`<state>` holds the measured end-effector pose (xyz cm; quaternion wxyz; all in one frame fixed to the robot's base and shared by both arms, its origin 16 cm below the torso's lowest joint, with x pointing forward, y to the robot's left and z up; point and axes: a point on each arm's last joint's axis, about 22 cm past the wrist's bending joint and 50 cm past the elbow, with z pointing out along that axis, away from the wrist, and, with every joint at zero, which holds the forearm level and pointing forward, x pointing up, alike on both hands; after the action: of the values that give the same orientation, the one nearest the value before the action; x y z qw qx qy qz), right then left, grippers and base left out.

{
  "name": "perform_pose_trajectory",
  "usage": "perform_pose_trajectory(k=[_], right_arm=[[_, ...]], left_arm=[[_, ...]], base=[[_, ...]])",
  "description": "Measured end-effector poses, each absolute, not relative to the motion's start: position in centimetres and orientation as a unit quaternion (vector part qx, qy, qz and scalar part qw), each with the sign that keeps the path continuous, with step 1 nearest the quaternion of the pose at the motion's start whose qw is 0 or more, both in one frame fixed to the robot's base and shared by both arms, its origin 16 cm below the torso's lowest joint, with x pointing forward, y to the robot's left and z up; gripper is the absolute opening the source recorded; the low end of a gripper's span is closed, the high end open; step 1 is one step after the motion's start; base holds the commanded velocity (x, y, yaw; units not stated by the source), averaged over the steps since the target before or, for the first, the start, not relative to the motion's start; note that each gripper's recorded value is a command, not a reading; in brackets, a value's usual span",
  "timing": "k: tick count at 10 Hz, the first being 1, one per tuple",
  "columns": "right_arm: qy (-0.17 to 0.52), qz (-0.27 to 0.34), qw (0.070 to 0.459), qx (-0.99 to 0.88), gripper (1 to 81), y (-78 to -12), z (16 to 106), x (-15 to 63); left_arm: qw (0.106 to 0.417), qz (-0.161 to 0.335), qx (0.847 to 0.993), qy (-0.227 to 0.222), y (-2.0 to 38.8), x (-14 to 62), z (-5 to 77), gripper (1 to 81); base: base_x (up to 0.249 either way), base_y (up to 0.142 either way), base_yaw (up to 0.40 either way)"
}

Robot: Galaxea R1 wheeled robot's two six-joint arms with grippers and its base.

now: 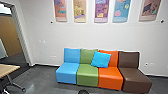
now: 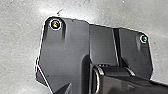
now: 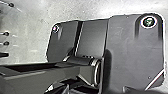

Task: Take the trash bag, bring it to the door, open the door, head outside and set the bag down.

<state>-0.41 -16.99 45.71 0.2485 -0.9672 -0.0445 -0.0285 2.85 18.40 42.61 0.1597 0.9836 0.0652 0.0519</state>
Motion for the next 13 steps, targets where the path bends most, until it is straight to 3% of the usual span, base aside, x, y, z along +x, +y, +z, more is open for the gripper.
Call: perform_pose_trajectory(k=[4,13], right_arm=[[-0.046,-0.029,0.248,-0.967,81.1,-17.01,45.69,-0.40],[-0.046,-0.029,0.247,-0.968,81.1,-17.03,45.62,-0.39]], left_arm=[[0.160,0.051,0.984,0.065,18.36,2.81,42.60,81.1],[0.161,0.052,0.983,0.065,18.15,2.89,42.63,81.1]], base=[[0.137,0.000,0.000],[0.133,0.067,0.000]])
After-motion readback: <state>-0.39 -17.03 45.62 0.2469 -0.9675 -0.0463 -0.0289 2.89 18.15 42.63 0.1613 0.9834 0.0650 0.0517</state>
